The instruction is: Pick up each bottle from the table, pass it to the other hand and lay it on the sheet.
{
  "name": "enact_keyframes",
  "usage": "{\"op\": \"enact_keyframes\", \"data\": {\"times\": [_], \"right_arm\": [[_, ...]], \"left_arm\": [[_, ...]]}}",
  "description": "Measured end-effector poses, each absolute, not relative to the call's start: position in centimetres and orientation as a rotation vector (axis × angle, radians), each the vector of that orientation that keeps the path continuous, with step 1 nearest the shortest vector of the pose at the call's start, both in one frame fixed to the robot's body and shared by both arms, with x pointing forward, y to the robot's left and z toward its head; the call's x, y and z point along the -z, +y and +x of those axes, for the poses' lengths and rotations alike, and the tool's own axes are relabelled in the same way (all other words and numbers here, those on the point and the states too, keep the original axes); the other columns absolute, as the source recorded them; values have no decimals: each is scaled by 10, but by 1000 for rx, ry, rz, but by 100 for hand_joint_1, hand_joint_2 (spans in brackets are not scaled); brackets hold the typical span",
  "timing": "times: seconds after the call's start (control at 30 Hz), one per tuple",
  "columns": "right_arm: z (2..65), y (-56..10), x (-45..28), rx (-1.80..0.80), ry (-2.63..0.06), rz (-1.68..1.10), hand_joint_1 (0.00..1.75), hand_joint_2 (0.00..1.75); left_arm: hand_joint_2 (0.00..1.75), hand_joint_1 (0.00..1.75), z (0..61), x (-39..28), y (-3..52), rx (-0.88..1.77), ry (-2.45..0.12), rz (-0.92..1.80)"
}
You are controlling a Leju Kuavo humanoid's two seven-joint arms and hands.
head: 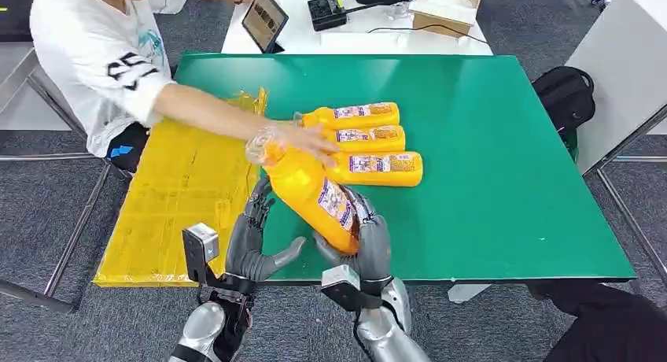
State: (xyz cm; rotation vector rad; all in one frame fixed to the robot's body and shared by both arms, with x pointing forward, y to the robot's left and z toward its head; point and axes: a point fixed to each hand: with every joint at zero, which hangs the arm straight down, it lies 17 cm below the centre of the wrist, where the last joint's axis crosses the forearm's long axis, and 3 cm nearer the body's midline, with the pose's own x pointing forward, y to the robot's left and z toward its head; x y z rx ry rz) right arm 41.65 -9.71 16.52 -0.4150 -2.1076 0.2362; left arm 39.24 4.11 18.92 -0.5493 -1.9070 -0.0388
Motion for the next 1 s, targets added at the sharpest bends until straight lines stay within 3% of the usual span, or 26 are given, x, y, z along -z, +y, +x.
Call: {"op": "enact_keyframes", "data": {"times": [0.17, 1.0], "right_arm": [[411, -74, -168, -400, -2158, -493, 175, 175], [406, -31, -125, -494, -2061, -371, 175, 175]], "left_arm": [[175, 0, 393, -188, 39, 29, -1883, -581], [175, 0, 395, -182, 33, -23, -1803, -708]]}}
